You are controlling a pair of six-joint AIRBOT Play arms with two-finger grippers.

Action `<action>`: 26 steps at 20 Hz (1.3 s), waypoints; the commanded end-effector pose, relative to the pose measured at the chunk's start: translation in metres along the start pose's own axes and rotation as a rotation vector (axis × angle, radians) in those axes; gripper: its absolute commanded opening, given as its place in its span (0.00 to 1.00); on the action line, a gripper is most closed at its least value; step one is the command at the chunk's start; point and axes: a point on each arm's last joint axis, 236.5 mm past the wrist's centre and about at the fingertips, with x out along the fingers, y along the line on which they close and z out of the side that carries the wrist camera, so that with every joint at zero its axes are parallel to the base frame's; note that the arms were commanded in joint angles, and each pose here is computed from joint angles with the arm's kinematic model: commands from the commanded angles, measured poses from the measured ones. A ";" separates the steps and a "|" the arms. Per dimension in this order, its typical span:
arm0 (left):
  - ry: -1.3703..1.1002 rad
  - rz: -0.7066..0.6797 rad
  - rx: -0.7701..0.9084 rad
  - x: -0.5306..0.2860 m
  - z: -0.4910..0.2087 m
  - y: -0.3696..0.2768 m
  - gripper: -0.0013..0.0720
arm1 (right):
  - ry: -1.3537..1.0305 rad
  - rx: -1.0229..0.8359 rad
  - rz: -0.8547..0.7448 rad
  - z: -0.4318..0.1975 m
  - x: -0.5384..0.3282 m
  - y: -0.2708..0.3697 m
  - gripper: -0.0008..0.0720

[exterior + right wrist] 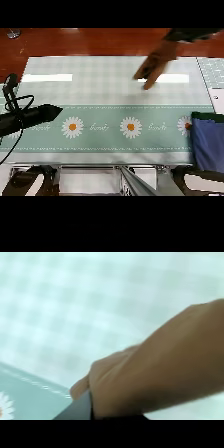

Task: Fold the shirts.

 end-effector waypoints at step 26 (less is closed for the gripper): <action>-0.220 -0.227 0.166 0.008 0.171 -0.099 0.05 | -0.520 0.468 -0.061 -0.032 -0.139 -0.136 0.05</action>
